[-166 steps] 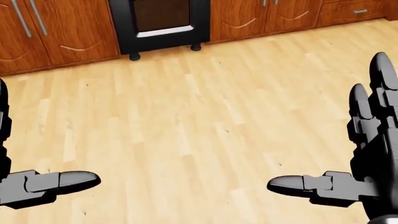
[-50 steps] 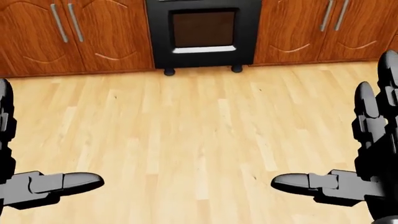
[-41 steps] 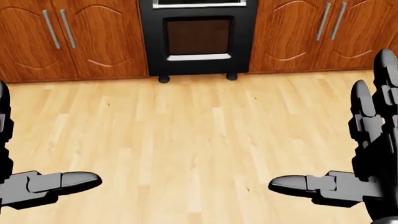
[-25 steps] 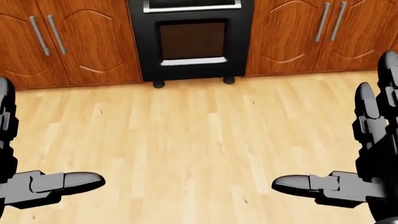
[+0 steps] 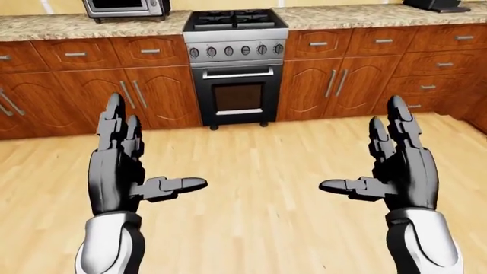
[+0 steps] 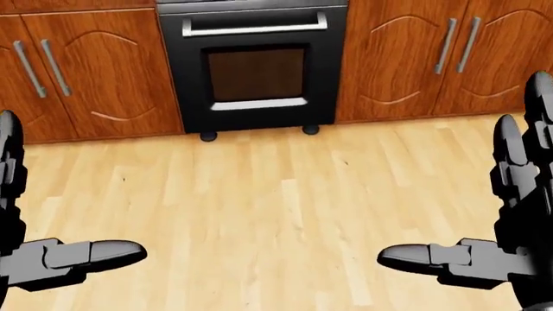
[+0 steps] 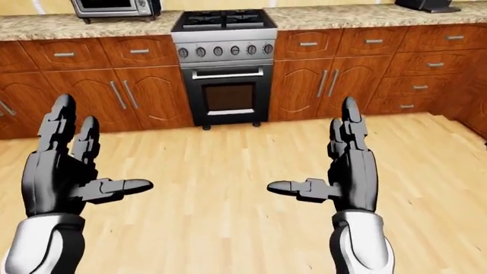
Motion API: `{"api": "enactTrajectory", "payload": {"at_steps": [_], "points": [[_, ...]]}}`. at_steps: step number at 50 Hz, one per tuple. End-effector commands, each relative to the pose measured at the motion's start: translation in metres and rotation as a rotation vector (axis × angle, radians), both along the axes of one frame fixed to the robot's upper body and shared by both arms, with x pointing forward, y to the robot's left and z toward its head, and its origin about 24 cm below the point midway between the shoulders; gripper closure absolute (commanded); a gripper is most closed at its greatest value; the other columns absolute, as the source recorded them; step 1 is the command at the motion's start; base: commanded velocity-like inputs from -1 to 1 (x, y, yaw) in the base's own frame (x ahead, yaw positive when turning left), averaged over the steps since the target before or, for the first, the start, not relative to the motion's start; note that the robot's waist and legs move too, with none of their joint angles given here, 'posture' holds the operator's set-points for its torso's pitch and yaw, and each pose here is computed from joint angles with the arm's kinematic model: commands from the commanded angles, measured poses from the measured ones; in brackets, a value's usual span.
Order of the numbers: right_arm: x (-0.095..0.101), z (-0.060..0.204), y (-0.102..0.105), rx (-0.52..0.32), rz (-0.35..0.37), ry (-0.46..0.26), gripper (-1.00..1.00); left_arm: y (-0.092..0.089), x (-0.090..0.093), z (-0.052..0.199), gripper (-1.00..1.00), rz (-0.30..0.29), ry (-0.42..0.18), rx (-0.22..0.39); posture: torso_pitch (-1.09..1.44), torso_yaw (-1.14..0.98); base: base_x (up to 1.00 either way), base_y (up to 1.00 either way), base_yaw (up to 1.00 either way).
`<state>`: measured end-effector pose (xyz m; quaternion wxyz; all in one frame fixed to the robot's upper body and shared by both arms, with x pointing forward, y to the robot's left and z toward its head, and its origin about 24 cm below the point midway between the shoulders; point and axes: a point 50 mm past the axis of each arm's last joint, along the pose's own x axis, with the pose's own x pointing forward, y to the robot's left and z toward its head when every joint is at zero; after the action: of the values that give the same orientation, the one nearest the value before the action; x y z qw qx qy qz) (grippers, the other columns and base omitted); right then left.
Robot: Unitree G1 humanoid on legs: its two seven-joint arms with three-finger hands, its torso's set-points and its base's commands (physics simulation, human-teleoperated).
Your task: Navigate to the stove.
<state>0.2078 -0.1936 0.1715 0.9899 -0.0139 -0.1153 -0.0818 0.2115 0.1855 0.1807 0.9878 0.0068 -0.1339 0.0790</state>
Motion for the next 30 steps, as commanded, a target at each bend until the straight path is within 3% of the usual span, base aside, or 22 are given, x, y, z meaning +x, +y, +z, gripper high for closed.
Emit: {"api": "enactTrajectory", "payload": {"at_steps": [1, 30], "points": [[-0.0019, 0.0103, 0.0035, -0.011, 0.018, -0.064, -1.00, 0.0001, -0.0030, 0.0105, -1.00, 0.005, -0.066, 0.014, 0.00, 0.00, 0.28, 0.00, 0.00], [-0.0021, 0.0081, 0.0045, -0.016, 0.022, -0.057, -1.00, 0.0007, -0.0030, 0.0096, -1.00, 0.007, -0.065, 0.012, 0.00, 0.00, 0.29, 0.03, 0.00]]}}
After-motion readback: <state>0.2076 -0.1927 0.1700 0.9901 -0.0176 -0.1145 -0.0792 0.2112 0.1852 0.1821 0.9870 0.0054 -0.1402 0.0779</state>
